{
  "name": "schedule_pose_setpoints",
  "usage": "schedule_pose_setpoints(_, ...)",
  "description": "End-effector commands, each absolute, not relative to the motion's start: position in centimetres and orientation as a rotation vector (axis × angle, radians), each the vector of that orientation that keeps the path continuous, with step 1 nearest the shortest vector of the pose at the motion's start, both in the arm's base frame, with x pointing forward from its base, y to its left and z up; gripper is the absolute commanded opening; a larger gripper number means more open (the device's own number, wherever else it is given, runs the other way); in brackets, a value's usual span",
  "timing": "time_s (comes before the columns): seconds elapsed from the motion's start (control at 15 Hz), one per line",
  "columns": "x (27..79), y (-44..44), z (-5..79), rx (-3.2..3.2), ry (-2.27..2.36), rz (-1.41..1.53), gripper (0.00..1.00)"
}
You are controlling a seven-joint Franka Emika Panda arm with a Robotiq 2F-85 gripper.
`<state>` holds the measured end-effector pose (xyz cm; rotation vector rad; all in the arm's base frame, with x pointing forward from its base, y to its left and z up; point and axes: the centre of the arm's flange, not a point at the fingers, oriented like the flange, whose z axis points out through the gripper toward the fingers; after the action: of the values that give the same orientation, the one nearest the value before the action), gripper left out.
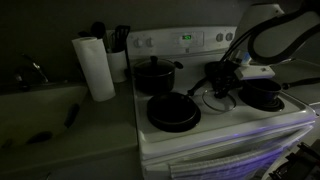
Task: Remove the lid from the small pot and put it on the stove
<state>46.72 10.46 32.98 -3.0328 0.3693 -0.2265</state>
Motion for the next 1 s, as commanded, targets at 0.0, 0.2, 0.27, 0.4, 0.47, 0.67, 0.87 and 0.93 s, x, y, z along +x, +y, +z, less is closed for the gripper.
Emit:
schedule_pose_setpoints(0.0,46.6,10.2,32.2,-3.012,0.378,-0.226,0.15)
schedule_pose_setpoints(0.2,46.6,10.0,31.9,-3.008,0.384,-0.169,0.15)
schedule_pose_setpoints(0.27,46.5,10.0,31.4,-3.008,0.398,-0.165,0.15)
schedule_pose_setpoints(0.4,46.5,10.1,30.8,-3.002,0.392,-0.109,0.15)
schedule_pose_setpoints(0.47,46.5,10.0,30.6,-2.999,0.395,-0.075,0.15)
schedule_pose_setpoints(0.67,46.4,10.0,29.8,-3.016,0.398,0.060,0.15)
schedule_pose_setpoints(0.87,46.3,10.1,29.2,-3.057,0.427,0.144,0.15)
schedule_pose_setpoints(0.93,46.3,10.1,28.9,-3.077,0.447,0.148,0.15)
